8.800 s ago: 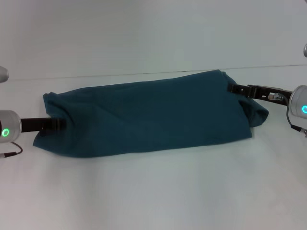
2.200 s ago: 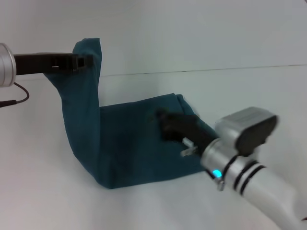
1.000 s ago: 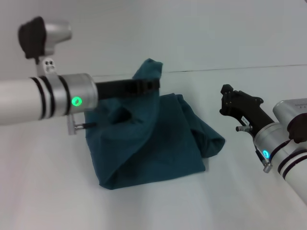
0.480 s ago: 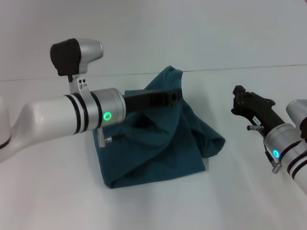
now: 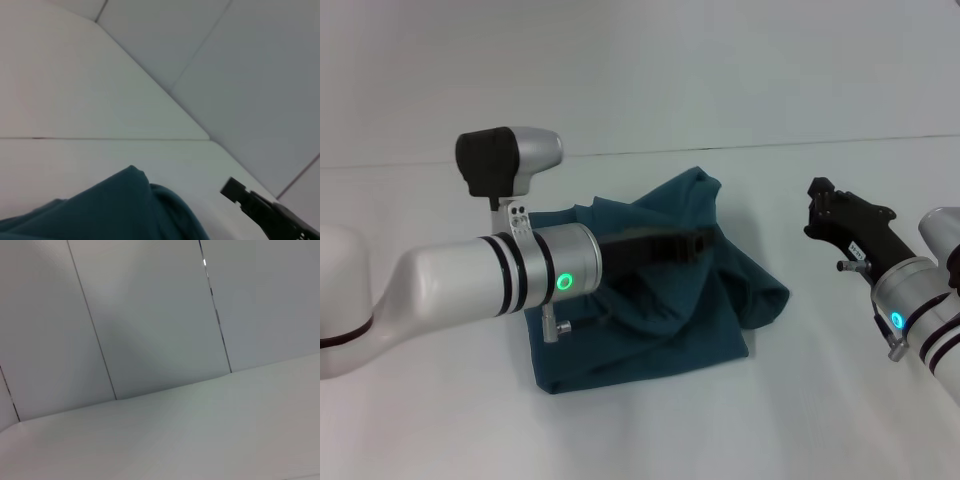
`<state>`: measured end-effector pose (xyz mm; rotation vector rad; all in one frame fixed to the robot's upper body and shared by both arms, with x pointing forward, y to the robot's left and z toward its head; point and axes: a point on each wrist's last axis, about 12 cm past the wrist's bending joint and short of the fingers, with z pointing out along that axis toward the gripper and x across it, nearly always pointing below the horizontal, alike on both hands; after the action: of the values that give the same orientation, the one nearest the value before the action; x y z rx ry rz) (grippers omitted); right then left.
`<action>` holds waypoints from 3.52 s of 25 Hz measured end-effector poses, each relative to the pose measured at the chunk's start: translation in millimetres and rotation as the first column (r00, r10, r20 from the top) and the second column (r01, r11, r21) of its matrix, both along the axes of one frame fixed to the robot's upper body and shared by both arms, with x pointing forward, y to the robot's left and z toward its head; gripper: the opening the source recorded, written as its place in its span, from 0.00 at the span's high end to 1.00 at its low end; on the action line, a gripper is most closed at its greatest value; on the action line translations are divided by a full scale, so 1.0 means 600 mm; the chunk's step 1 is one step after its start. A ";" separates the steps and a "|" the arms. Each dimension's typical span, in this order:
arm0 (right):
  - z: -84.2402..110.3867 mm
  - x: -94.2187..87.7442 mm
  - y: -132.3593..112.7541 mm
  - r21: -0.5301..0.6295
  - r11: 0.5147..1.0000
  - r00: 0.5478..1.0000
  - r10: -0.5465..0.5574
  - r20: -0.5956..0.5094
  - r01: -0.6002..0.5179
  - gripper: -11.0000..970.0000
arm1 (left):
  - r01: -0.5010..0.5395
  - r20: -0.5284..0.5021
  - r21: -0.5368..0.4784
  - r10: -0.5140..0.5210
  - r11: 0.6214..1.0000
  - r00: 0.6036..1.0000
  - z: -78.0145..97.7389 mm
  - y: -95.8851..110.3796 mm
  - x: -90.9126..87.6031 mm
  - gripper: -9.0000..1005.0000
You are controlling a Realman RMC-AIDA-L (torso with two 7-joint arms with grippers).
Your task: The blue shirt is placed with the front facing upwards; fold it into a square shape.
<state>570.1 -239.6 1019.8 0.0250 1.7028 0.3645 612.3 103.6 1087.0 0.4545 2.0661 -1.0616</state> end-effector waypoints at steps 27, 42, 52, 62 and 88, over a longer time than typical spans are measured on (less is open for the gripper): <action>0.026 -0.044 0.004 -0.005 0.940 0.925 0.337 0.177 -0.341 0.99 | -0.182 0.508 -0.188 0.254 0.965 0.823 0.012 0.172 -0.066 0.27; 0.018 -0.052 0.116 -0.139 0.755 0.752 0.654 0.080 -0.641 0.99 | -0.245 0.492 -0.234 0.332 0.941 0.805 -0.025 0.206 -0.095 0.22; -0.015 -0.065 0.080 0.030 0.896 0.896 0.444 -0.015 -0.444 0.99 | -0.252 0.494 -0.225 0.333 0.941 0.803 -0.029 0.209 -0.097 0.22; -0.046 -0.097 0.016 0.114 0.951 0.949 0.299 -0.096 -0.288 0.99 | -0.257 0.489 -0.216 0.332 0.942 0.806 -0.032 0.211 -0.098 0.22; 0.005 -0.102 0.056 0.035 0.848 0.842 0.519 0.152 -0.529 0.99 | -0.263 0.473 -0.199 0.328 0.944 0.818 -0.047 0.208 -0.105 0.22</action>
<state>509.2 -205.7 1022.7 -0.4142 1.5376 0.8220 549.4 228.3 1058.8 0.2906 1.5319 -0.7764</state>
